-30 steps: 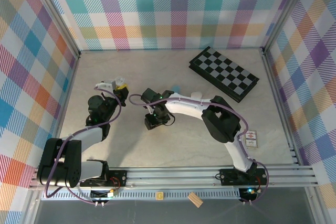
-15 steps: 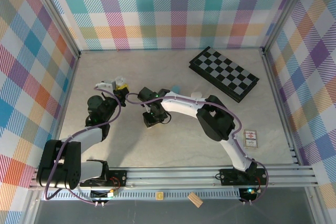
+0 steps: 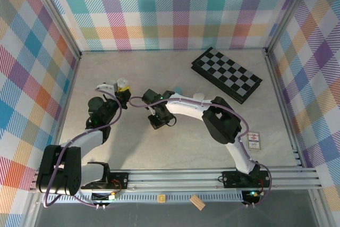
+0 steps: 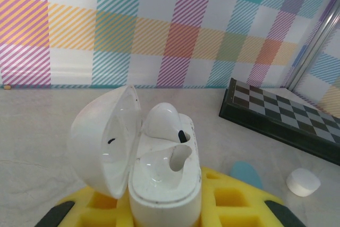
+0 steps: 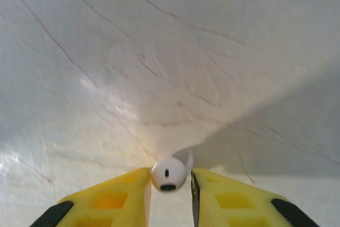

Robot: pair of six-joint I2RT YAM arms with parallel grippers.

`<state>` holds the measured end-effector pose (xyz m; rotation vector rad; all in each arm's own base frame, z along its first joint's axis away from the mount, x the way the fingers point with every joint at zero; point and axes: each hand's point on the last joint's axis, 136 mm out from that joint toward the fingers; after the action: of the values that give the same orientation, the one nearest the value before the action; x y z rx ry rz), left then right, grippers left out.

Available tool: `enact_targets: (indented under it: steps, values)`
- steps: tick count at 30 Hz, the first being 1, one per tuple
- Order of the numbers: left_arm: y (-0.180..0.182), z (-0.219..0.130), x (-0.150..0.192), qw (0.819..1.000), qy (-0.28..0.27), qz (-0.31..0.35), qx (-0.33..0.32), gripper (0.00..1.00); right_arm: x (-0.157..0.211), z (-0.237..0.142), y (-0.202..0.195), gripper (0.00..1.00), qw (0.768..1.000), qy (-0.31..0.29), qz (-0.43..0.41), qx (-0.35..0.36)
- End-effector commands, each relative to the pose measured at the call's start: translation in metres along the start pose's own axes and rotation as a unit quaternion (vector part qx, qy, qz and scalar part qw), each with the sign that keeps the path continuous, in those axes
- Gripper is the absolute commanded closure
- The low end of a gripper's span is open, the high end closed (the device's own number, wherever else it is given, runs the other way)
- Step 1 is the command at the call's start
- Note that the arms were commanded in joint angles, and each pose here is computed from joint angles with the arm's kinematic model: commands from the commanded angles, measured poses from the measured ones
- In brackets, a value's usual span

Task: Insert wireless bluetooth earbuds into charging case

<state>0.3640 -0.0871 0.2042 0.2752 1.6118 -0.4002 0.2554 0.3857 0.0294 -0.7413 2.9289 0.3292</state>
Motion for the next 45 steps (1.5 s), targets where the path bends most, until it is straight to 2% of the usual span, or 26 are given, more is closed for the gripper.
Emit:
enact_targets:
  steps: [1,6,9,15,19,22,26,29,35,45]
  values:
    - [-0.004,-0.001,-0.020,1.000,-0.018,0.018,0.016,0.85,0.000,-0.021,-0.021,0.73,1.000,-0.014,-0.006,0.013]
    - [-0.008,-0.002,-0.018,0.999,-0.015,0.019,0.026,0.85,0.011,-0.024,-0.061,0.73,0.999,-0.005,0.011,0.036]
    - [-0.009,-0.002,-0.017,0.999,-0.013,0.018,0.030,0.85,0.012,-0.034,-0.070,0.72,0.999,-0.016,0.021,0.028]
    - [-0.005,-0.001,-0.018,1.000,-0.016,0.018,0.018,0.85,0.003,-0.046,-0.047,0.58,0.996,-0.030,0.078,-0.036]
    - [0.008,-0.001,-0.015,1.000,-0.016,0.019,-0.019,0.85,-0.001,-0.045,-0.042,0.56,0.991,-0.016,0.132,0.004]
    - [0.014,0.000,-0.014,0.999,-0.016,0.023,-0.035,0.85,-0.001,-0.042,-0.037,0.55,0.983,0.023,0.178,0.025]
    - [0.014,0.005,-0.012,0.999,-0.014,0.025,-0.027,0.85,0.002,-0.029,-0.019,0.54,0.980,0.057,0.192,0.015]
    - [0.013,0.008,-0.012,0.999,-0.016,0.024,-0.021,0.85,0.004,-0.021,-0.010,0.55,0.976,0.073,0.206,-0.003]
    - [0.011,0.008,-0.013,0.999,-0.018,0.025,-0.017,0.85,0.008,-0.004,-0.005,0.64,0.971,0.101,0.216,-0.012]
    - [0.007,0.005,-0.011,1.000,-0.016,0.024,-0.008,0.85,0.008,0.009,-0.011,0.69,0.972,0.104,0.213,0.004]
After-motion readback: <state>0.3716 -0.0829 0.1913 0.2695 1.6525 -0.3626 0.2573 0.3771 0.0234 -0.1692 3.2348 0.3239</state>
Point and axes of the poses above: each hand's point on the last joint's axis, 136 mm out from that joint toward the fingers, its own z axis out along the fingers, its own y axis along the line the jaws close on, x = y × z, and after that the axes turned 8 degrees about z, right-handed
